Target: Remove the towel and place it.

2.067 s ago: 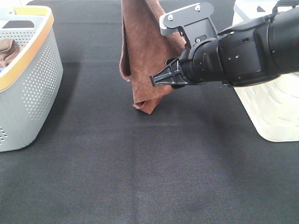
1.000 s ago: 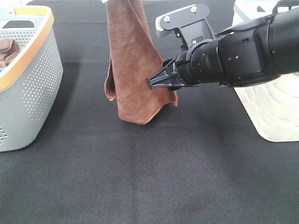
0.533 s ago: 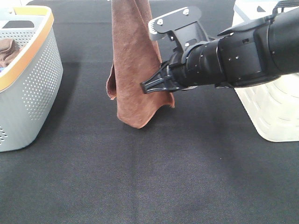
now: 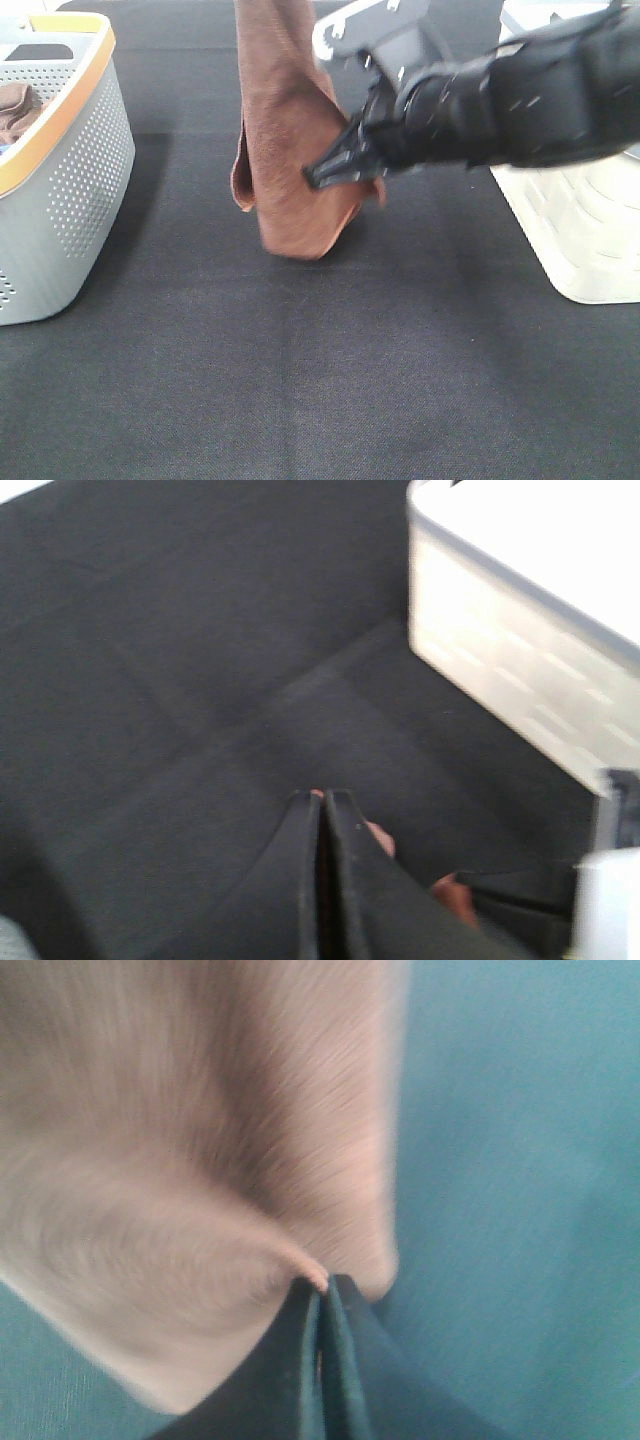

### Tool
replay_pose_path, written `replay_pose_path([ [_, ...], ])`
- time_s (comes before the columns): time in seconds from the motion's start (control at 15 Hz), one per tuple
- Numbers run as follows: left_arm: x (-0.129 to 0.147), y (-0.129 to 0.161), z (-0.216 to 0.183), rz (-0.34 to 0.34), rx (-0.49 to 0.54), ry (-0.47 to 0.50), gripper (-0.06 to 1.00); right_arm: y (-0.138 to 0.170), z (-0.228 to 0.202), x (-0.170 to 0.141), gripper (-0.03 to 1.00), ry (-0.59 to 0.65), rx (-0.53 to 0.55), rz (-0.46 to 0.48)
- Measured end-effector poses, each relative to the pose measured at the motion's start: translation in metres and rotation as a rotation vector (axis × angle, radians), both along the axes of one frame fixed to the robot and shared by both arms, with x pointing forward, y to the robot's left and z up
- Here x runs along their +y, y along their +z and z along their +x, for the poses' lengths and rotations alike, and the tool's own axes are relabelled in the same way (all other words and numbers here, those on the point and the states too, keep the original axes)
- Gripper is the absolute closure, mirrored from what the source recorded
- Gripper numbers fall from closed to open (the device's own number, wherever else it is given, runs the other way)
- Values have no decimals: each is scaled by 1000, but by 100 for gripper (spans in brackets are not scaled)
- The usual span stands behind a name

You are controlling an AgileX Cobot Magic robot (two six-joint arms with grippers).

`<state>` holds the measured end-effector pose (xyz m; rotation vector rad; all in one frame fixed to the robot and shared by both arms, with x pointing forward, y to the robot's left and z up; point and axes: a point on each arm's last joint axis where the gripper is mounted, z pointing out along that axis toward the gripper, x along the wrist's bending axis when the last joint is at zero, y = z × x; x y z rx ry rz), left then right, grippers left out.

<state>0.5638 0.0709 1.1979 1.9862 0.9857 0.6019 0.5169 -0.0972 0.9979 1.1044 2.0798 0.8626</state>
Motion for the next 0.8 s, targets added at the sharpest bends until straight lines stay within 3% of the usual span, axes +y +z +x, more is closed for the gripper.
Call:
replay_pose_path([
  [0.13,5,2,5,36,-54,55,94,21,-9,-6,97,35,-50,22],
  [0.27,9,4,7,63,-88,81,94,21,-19,-11,97,73,-48,20],
  [0.6,24,8,19,48,-136,138,94,21,-30,-19,97,96,-52,2],
  [0.8,26,10,22,46,-166,144,94,35,-26,-30,97,47,-131,-105],
])
